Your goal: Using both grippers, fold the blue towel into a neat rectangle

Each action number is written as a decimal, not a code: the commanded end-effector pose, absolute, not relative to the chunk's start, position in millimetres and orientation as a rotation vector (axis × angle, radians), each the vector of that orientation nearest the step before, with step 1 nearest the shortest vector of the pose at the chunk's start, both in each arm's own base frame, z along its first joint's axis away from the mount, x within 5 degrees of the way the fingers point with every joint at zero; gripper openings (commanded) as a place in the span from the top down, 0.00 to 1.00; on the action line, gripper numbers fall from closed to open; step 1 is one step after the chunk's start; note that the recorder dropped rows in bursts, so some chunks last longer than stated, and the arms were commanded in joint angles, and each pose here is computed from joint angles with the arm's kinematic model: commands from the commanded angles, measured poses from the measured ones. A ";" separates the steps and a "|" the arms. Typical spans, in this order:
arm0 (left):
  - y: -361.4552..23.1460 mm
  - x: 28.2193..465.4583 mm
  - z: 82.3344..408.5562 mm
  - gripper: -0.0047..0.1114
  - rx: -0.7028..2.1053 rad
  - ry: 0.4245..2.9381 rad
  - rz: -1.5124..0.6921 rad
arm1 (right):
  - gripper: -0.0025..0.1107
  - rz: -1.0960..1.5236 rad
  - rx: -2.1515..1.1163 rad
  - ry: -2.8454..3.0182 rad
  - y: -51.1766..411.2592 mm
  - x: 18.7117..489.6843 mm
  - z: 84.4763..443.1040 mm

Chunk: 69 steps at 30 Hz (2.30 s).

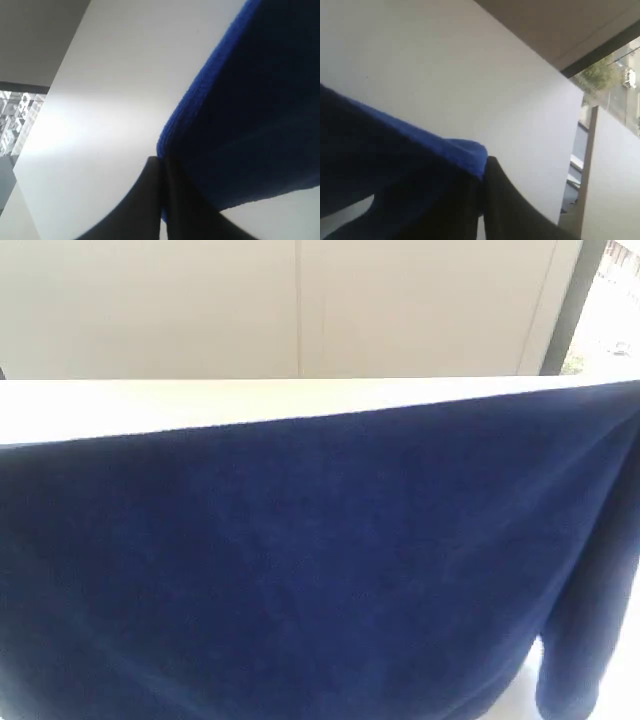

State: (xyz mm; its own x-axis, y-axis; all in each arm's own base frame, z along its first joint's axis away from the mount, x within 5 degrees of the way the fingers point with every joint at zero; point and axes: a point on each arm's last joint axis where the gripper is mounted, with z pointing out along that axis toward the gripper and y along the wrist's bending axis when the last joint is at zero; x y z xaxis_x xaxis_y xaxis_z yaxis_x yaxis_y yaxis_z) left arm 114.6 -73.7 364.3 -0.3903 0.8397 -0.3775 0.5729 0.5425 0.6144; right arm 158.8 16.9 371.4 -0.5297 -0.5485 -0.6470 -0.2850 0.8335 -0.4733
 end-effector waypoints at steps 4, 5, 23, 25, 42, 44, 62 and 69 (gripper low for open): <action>-74.6 131.8 318.9 0.96 1.061 2.063 0.803 | 0.98 -0.366 -0.702 2.250 35.6 217.0 328.5; -75.3 134.6 313.3 0.96 1.045 2.040 0.840 | 0.98 -0.363 -0.716 2.264 37.9 224.3 322.1; -91.0 190.4 228.2 0.96 0.900 1.766 1.006 | 0.98 -0.344 -0.983 2.206 70.0 314.7 224.1; -84.8 200.1 217.9 0.96 0.866 1.838 1.003 | 0.98 -0.352 -1.001 2.197 71.6 320.6 214.6; -68.0 270.4 178.6 0.54 0.808 2.096 1.022 | 0.49 -0.337 -0.835 2.232 79.0 375.0 190.2; -67.0 272.0 182.8 0.38 0.782 2.083 1.049 | 0.42 -0.340 -0.828 2.212 79.7 378.0 196.5; -220.5 225.5 167.8 0.96 1.095 2.102 0.016 | 0.53 -0.588 -0.320 2.548 36.9 316.4 265.0; -229.1 233.0 144.5 0.96 1.035 2.216 0.007 | 0.84 -0.577 -0.361 2.715 36.0 299.1 246.4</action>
